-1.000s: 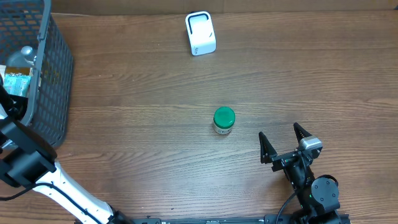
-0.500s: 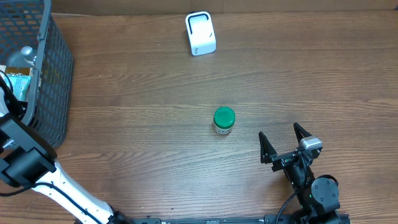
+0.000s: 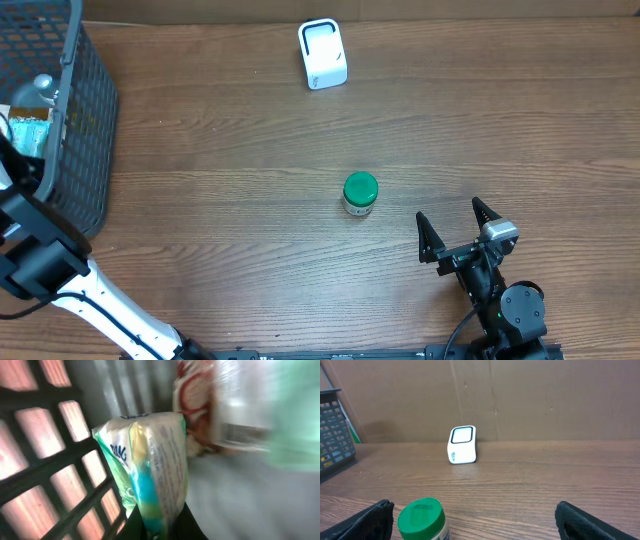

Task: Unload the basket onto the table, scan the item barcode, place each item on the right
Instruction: 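Lift the tissue pack out and carry it toward the scanner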

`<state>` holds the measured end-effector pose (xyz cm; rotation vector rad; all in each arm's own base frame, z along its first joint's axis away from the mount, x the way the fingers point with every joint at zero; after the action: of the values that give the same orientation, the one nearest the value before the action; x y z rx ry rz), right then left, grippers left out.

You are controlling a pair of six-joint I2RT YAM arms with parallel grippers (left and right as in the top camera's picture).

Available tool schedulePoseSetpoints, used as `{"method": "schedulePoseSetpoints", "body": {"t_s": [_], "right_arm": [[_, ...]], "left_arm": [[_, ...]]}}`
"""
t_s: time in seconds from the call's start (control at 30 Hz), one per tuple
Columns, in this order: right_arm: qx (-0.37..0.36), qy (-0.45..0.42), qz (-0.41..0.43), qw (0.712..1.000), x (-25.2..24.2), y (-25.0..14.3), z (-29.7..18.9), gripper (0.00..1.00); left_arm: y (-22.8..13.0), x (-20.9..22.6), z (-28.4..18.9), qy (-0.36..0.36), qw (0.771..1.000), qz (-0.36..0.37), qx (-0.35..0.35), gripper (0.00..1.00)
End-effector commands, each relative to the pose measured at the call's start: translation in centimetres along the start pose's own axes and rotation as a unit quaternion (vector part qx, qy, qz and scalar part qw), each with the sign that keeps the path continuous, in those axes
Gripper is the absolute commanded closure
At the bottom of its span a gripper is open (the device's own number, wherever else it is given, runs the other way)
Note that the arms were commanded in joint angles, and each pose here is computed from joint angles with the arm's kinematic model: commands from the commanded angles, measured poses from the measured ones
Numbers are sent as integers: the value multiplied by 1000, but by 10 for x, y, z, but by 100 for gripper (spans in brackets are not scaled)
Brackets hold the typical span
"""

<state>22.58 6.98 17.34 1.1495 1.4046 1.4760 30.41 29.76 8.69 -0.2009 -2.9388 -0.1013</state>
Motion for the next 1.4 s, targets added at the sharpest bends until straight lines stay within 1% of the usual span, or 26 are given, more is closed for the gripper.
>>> {"method": "schedulePoseSetpoints", "body": {"t_s": [0.0,0.03,0.23,0.33,0.4,0.47,0.6,0.7,0.8,0.83,0.93,0.97,1.03,1.1,1.17,1.27,1.3,1.37], "right_arm": [[0,-3,-3,1000,-2,-3,0,0],[0,-3,-3,1000,-2,-3,0,0],[0,-3,-3,1000,-2,-3,0,0],[0,-3,-3,1000,-2,-3,0,0],[0,-3,-3,1000,-2,-3,0,0],[0,-3,-3,1000,-2,-3,0,0],[0,-3,-3,1000,-2,-3,0,0],[0,-3,-3,1000,-2,-3,0,0],[0,-3,-3,1000,-2,-3,0,0],[0,-3,-3,1000,-2,-3,0,0],[0,-3,-3,1000,-2,-3,0,0],[0,-3,-3,1000,-2,-3,0,0],[0,-3,-3,1000,-2,-3,0,0],[0,-3,-3,1000,-2,-3,0,0],[0,-3,-3,1000,-2,-3,0,0],[0,-3,-3,1000,-2,-3,0,0],[0,-3,-3,1000,-2,-3,0,0],[0,-3,-3,1000,-2,-3,0,0]], "left_arm": [[15,-14,-54,-67,997,22,-38,96],[16,-16,-76,-92,994,31,-47,96],[10,-24,-142,-186,979,60,-66,96],[0,-30,-167,-238,965,89,-63,96],[-8,-37,-183,-279,950,123,-62,96],[-17,-41,-199,-313,938,139,-61,96],[-32,-35,-231,-345,923,151,-81,96],[-51,-29,-259,-363,911,166,-105,96],[-76,-26,-285,-380,896,191,-129,96],[-94,-26,-300,-389,882,222,-144,96],[-123,-29,-316,-392,865,264,-165,96],[-148,-36,-324,-387,855,294,-178,96],[-169,-44,-327,-379,848,320,-186,96],[-198,-56,-327,-367,837,356,-192,96],[-230,-67,-321,-344,829,396,-195,96],[-267,-78,-302,-300,826,435,-194,96],[-287,-83,-288,-273,825,457,-189,96],[-306,-85,-270,-240,827,475,-182,96]]}}
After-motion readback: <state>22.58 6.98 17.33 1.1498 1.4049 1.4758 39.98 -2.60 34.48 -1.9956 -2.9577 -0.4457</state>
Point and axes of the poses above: each gripper's point midway between its finger pads, its own z axis out along the fingers, its own x axis along the line the jaws close on, y = z × x, the point moved 1 cm from there along -z, back along the fingers, and after that the axes turned 3 degrees about -z, right-handed, at the moved point
